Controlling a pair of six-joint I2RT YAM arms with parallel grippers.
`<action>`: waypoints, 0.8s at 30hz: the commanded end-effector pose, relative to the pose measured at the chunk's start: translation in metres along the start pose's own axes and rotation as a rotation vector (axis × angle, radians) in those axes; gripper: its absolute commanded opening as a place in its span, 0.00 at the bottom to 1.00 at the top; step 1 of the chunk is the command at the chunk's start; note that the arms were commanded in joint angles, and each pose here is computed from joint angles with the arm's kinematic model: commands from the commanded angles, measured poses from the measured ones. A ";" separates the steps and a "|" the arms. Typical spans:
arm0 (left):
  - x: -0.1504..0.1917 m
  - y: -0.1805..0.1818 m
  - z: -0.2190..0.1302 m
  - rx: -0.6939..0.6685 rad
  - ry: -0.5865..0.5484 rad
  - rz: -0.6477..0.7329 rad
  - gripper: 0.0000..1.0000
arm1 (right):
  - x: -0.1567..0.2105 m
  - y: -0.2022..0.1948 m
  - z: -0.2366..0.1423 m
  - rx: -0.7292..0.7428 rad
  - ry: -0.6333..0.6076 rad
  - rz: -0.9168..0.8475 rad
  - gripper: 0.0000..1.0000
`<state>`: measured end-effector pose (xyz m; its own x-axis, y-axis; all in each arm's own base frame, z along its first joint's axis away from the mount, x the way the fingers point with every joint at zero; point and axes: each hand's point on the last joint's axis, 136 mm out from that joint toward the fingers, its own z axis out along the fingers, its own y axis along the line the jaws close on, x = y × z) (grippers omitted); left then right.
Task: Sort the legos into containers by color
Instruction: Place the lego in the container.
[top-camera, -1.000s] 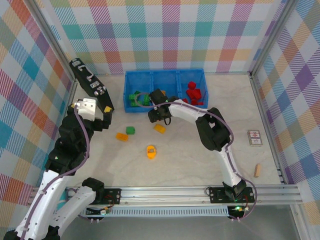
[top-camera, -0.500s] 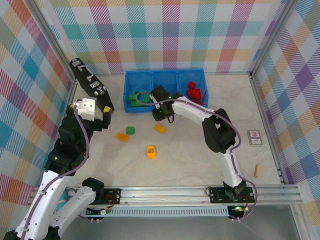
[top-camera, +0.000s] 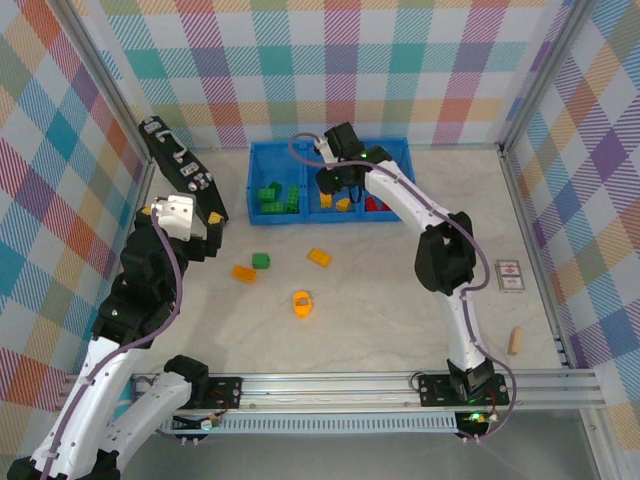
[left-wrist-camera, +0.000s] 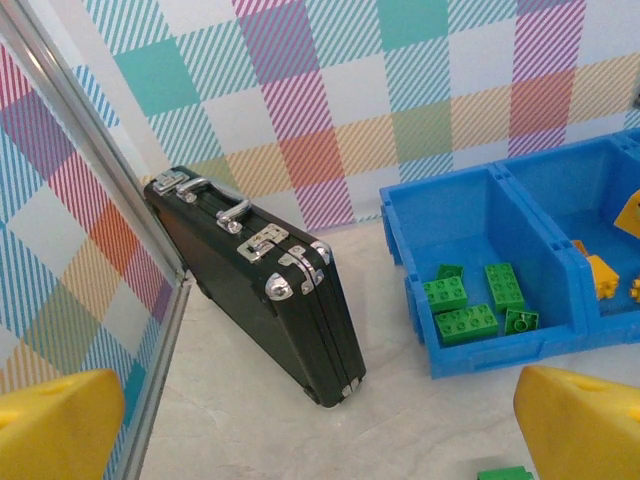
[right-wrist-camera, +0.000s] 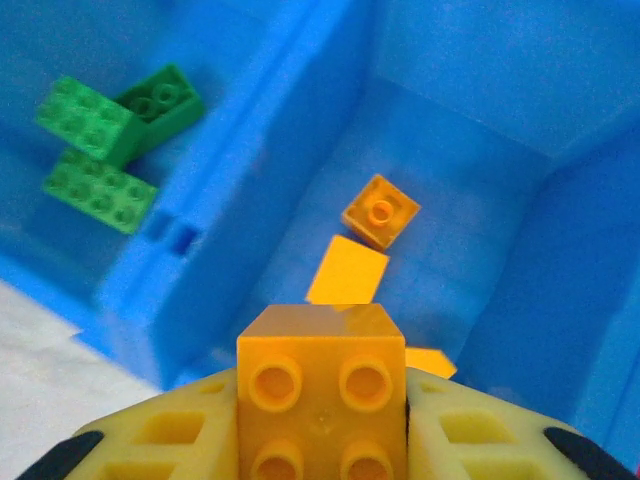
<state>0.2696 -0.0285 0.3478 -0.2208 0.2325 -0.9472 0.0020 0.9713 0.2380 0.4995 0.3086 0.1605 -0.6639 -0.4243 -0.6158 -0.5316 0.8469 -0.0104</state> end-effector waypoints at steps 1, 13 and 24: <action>-0.011 0.010 -0.002 -0.040 -0.025 -0.001 1.00 | 0.007 -0.010 0.020 0.009 0.041 -0.033 0.38; -0.010 0.000 0.008 -0.001 -0.003 -0.004 1.00 | 0.015 -0.017 0.059 0.000 0.066 -0.077 0.43; -0.012 0.001 0.002 0.004 -0.022 -0.019 1.00 | 0.004 0.022 -0.009 -0.153 -0.024 -0.217 0.63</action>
<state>0.2805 -0.0340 0.3350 -0.2642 0.2504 -0.9314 0.0229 0.9671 0.2535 0.5027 0.3100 0.1041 -0.6311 -0.5537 -0.5433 -0.6454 0.7634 -0.0282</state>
